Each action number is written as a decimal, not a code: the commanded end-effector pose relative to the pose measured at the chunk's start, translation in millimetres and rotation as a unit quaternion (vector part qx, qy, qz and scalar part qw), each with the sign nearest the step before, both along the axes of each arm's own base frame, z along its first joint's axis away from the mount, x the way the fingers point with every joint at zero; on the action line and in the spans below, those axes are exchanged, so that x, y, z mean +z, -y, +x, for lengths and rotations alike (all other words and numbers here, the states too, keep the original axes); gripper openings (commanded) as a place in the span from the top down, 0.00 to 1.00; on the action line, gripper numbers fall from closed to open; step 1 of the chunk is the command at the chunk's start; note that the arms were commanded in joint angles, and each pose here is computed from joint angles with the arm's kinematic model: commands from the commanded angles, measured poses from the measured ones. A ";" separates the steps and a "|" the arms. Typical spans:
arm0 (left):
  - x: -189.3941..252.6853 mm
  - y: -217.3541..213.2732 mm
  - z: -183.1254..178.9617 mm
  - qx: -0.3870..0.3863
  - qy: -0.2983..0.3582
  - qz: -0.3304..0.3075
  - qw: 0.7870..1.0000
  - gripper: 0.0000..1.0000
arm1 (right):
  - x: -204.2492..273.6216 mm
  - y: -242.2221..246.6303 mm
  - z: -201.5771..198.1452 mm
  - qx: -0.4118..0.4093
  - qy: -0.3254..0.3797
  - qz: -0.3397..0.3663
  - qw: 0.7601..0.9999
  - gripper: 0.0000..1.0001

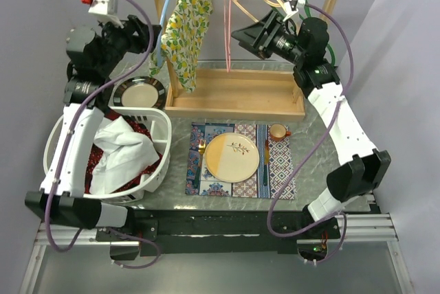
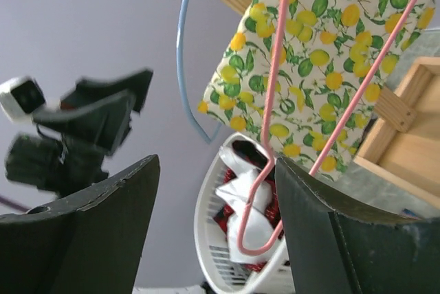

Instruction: Remove the skirt from the hanger

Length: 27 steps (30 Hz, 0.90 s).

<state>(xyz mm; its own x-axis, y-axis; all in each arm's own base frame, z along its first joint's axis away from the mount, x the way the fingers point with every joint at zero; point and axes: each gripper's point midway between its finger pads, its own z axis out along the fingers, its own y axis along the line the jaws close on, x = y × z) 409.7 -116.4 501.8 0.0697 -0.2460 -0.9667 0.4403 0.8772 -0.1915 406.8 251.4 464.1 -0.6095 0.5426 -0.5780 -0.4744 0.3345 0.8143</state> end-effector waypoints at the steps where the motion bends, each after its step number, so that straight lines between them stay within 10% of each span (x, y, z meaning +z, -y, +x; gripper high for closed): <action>1: 13.0 22.7 13.6 -0.024 0.030 0.018 0.999 0.24 | 8.3 5.8 -35.7 0.007 0.050 -0.040 0.998 0.25; 7: 0.7 53.6 40.1 -0.024 0.022 0.038 0.999 0.35 | 2.0 19.4 -65.4 -0.014 0.066 -0.043 0.997 0.26; 15: 6.2 53.7 56.6 0.005 0.030 0.043 0.999 0.97 | 3.5 26.0 -101.6 -0.019 0.094 -0.054 0.994 0.26; 27: 76.6 71.8 15.6 -0.017 0.105 0.001 0.994 0.99 | 11.0 27.2 -115.8 -0.025 0.117 -0.054 0.991 0.26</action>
<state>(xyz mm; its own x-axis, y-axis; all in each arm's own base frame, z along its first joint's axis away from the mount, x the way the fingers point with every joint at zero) 463.7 -191.2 478.9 0.0149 -0.1643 -0.9863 0.4654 0.8742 -0.1386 298.4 227.4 457.4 -0.4959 0.4815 -0.7227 -0.5831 0.4321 0.6880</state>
